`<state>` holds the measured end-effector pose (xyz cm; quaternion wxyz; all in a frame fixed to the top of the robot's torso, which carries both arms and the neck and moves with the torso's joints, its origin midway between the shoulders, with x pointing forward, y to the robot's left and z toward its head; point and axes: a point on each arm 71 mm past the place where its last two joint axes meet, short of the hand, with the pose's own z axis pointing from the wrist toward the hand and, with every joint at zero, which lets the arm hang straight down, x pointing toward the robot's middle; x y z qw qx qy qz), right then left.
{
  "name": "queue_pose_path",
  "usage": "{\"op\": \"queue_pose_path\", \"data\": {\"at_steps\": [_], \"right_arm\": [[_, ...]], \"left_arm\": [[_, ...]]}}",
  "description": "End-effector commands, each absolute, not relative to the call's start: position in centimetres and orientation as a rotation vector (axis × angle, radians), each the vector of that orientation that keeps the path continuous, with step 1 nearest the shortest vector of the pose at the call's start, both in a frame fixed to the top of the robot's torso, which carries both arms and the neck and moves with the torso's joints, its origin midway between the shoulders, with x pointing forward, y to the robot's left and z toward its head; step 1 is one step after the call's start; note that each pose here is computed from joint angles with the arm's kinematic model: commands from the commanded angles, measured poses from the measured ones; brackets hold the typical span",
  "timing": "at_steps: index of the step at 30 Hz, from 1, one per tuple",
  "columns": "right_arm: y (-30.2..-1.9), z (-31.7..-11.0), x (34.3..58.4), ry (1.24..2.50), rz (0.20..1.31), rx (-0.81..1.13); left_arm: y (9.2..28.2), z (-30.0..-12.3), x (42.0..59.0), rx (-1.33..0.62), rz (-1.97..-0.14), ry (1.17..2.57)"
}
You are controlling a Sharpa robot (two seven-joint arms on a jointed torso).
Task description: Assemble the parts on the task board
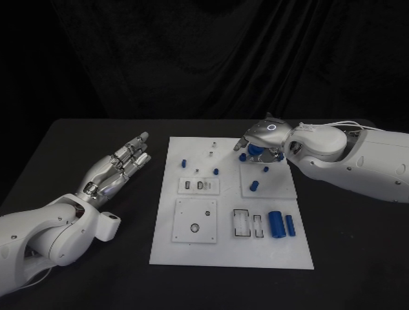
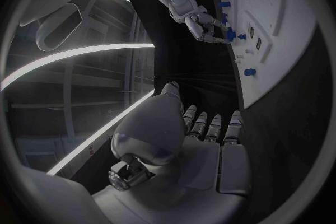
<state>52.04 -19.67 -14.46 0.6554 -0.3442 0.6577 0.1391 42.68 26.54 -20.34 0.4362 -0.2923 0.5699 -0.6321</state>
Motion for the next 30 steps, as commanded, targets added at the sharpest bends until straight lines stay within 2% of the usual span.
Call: {"op": "queue_pose_path", "data": {"at_steps": [1,20,30], "right_arm": [[-19.7,-14.7,52.1,1.515,0.320,-0.777],[-19.6,-15.8,52.7,1.546,0.311,-0.774],[-19.6,-16.0,53.0,1.524,0.321,-0.770]], "left_arm": [[26.4,-19.1,42.4,-0.613,-1.679,1.275],[26.6,-19.3,42.6,-0.620,-1.680,1.290],[26.7,-19.4,42.8,-0.623,-1.672,1.295]]}}
